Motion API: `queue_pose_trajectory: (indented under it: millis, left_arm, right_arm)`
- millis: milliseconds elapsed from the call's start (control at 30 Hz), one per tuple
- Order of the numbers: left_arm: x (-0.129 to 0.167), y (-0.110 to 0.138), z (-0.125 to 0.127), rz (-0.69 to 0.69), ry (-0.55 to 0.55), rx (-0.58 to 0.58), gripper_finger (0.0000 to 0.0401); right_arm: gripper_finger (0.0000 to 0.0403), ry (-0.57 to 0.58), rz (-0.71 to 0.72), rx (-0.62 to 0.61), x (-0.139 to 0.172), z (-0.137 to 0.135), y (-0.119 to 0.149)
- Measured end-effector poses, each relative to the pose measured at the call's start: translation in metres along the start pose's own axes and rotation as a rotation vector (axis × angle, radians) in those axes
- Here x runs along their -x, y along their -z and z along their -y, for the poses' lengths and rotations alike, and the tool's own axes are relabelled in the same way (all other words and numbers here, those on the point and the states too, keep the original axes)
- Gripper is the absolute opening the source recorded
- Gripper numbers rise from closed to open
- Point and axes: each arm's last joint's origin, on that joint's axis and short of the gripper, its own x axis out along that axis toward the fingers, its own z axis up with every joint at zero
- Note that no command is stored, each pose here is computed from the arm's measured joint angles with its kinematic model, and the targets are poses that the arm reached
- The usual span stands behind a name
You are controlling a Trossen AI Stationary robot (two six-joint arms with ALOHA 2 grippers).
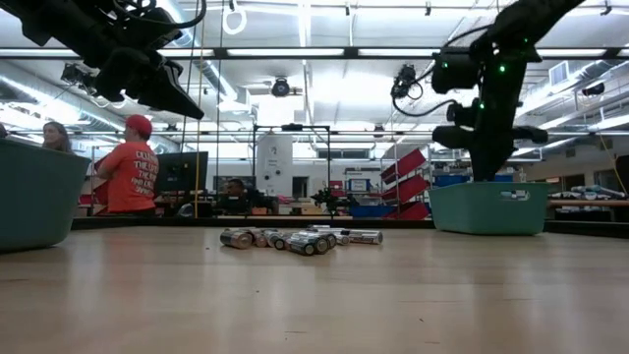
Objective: Sort batteries
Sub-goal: Put the black battery into the green bin
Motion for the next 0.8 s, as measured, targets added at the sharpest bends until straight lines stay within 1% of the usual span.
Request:
queue_pose_trajectory:
  millis: [100, 433, 800]
  left_arm:
    - [0.0, 0.0, 0.0, -0.001, 0.0, 0.0, 0.0002]
    - [0.0, 0.001, 0.0, -0.012, 0.003, 0.007, 0.0002]
    - [0.0, 0.002, 0.0, -0.016, 0.004, 0.006, 0.0002]
  right_arm:
    - [0.0038, -0.012, -0.003, -0.016, -0.01, -0.001, 0.0]
    - [0.0038, 0.045, -0.043, -0.031, -0.033, 0.002, -0.001]
    - [0.0039, 0.057, -0.053, -0.011, -0.039, 0.002, -0.003]
